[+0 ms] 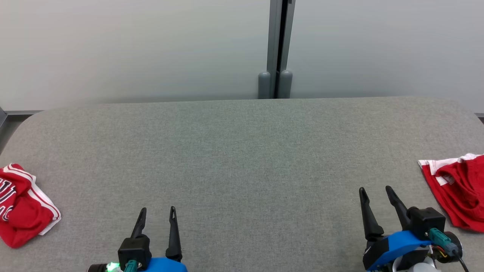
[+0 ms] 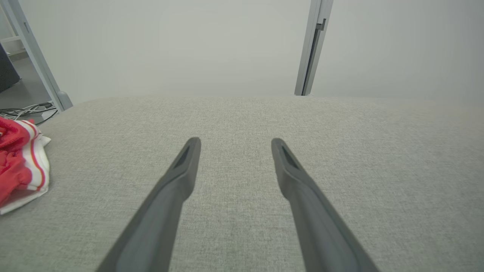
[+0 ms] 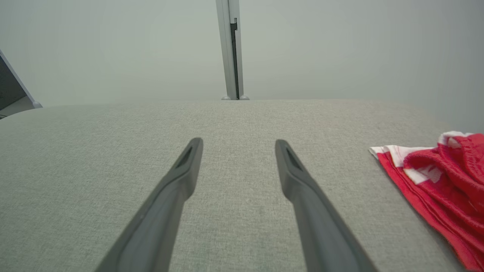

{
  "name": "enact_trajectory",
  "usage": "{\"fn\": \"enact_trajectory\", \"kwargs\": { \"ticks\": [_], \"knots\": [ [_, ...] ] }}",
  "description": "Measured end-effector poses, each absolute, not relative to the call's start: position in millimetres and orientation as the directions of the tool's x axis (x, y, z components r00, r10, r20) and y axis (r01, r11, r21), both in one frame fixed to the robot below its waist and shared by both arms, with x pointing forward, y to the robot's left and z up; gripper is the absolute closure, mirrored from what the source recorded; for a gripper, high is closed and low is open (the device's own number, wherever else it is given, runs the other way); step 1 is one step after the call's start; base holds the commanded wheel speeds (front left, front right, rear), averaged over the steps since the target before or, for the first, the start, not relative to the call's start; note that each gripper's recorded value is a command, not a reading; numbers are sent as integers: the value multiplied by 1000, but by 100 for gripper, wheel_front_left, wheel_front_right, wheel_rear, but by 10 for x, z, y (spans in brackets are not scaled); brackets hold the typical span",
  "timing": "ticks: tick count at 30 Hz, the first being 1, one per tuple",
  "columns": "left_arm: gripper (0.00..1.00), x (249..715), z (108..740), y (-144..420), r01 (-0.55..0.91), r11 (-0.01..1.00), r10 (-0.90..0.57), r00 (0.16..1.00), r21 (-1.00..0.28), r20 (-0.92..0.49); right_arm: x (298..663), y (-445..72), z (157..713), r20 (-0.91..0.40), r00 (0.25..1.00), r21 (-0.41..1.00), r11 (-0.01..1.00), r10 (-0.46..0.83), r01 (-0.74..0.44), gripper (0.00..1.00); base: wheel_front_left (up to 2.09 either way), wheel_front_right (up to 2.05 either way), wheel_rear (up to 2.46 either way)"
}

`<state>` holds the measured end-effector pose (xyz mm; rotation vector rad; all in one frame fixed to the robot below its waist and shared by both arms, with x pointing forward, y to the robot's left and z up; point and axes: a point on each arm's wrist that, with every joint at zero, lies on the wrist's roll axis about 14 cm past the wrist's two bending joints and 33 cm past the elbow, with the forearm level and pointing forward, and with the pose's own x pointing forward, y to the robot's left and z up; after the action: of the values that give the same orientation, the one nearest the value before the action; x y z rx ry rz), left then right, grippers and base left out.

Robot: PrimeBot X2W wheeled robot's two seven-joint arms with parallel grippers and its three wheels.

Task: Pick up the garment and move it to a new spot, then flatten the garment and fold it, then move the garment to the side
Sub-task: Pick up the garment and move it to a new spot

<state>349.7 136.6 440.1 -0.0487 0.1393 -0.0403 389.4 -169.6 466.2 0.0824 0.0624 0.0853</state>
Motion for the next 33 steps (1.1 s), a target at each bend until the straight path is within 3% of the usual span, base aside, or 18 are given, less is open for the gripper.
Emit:
{"fn": "enact_trajectory", "kwargs": {
  "ticks": [9, 16, 23, 33],
  "knots": [
    [0, 3447, 4414, 1510, -9, 998, 1, 991, -56, -134, 3934, -1476, 4644, -62, 987, 88, 985, 151, -145, 0, 0, 0, 0],
    [0, 3272, 4423, 1870, -127, 991, 120, 984, -46, -131, 4029, -940, 4634, -65, 952, 91, 951, 300, -294, 0, 0, 0, 0],
    [0, 2861, 4400, 2507, -344, 938, 336, 932, -38, -138, 4043, -149, 4622, -68, 861, 105, 862, 504, -496, 0, 0, 0, 0],
    [0, 2272, 4285, 3009, -544, 839, 532, 827, -25, -180, 3923, 612, 4526, -89, 725, 121, 730, 683, -673, 0, 0, 0, 0]
  ]
}}
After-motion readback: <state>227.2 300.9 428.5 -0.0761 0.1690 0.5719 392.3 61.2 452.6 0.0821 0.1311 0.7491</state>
